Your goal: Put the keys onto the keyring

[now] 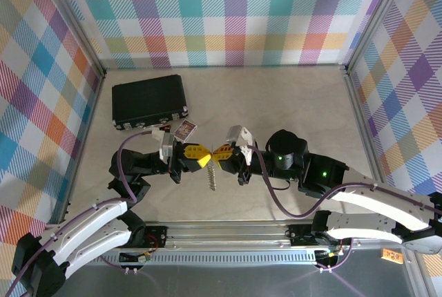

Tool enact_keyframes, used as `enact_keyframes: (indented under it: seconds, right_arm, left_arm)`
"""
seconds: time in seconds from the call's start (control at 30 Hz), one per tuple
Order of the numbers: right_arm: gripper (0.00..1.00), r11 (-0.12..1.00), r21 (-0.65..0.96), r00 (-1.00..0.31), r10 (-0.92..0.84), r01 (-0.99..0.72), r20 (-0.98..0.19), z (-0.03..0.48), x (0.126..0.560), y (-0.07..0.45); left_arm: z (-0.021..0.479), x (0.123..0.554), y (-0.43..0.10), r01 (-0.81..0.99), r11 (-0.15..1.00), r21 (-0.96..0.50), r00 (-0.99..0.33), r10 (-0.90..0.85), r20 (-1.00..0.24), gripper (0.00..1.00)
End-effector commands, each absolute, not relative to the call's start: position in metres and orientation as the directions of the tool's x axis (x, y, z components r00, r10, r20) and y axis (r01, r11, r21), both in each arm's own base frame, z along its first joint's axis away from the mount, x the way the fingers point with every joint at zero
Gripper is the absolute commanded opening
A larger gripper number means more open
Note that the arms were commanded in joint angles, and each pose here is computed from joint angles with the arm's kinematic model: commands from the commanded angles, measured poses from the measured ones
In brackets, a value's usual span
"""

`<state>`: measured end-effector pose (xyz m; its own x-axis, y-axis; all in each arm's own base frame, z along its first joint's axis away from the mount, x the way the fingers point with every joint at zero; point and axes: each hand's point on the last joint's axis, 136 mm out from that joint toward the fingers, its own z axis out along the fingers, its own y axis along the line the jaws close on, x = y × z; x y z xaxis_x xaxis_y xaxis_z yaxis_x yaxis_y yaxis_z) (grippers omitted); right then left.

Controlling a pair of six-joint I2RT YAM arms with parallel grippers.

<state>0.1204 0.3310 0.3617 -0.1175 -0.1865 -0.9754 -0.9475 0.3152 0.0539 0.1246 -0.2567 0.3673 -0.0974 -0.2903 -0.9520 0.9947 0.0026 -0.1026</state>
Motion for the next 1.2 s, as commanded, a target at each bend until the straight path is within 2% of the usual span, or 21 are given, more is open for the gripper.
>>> enact_keyframes:
  seconds: [0.0,0.27,0.37,0.53,0.57,0.6,0.7,0.83,0.93,0.97,1.1,1.17]
  right_arm:
    - [0.00,0.313,0.023,-0.075,-0.156,-0.950,-0.985,0.377,0.120,0.330]
    - [0.00,0.309,-0.045,-0.029,-0.229,-0.950,-0.973,0.362,0.121,0.327]
    - [0.00,0.325,-0.084,-0.004,-0.263,-0.942,-0.965,0.357,0.124,0.322]
    - [0.00,0.364,-0.115,0.013,-0.273,-0.924,-0.962,0.358,0.128,0.309]
    - [0.00,0.369,-0.122,0.015,-0.280,-0.921,-0.960,0.358,0.129,0.307]
    - [0.00,0.372,-0.127,0.016,-0.289,-0.919,-0.957,0.357,0.129,0.305]
    - [0.00,0.377,-0.143,0.016,-0.322,-0.915,-0.947,0.352,0.130,0.301]
    - [0.00,0.387,-0.163,0.001,-0.384,-0.908,-0.923,0.341,0.134,0.298]
    - [0.00,0.387,-0.167,-0.003,-0.403,-0.907,-0.915,0.337,0.134,0.296]
    - [0.00,0.384,-0.167,-0.004,-0.406,-0.908,-0.914,0.336,0.134,0.296]
    - [0.00,0.367,-0.171,-0.002,-0.426,-0.914,-0.905,0.333,0.131,0.294]
    - [0.00,0.341,-0.174,0.002,-0.450,-0.924,-0.893,0.329,0.127,0.294]
  left_arm:
    - [0.391,0.109,-0.253,1.000,-0.028,-0.010,-0.019,-0.327,-0.945,0.00]
    - [0.384,0.117,-0.256,0.999,0.015,-0.052,-0.045,-0.286,-0.957,0.01]
    - [0.376,0.126,-0.256,0.993,0.065,-0.097,-0.077,-0.253,-0.964,0.20]
    - [0.365,0.135,-0.250,0.976,0.154,-0.154,-0.121,-0.204,-0.971,0.45]
    - [0.363,0.138,-0.249,0.967,0.183,-0.175,-0.140,-0.190,-0.972,0.56]
    - [0.359,0.143,-0.247,0.957,0.216,-0.194,-0.158,-0.171,-0.973,0.71]
    - [0.341,0.159,-0.240,0.903,0.348,-0.250,-0.241,-0.070,-0.968,1.00]
    - [0.314,0.169,-0.228,0.825,0.486,-0.289,-0.377,0.093,-0.921,1.00]
    - [0.303,0.176,-0.217,0.761,0.577,-0.298,-0.455,0.146,-0.878,1.00]
    - [0.301,0.173,-0.216,0.767,0.572,-0.290,-0.459,0.174,-0.871,1.00]
    - [0.310,0.146,-0.225,0.869,0.423,-0.258,-0.386,0.250,-0.888,1.00]
    - [0.315,0.127,-0.229,0.922,0.310,-0.231,-0.318,0.268,-0.909,1.00]
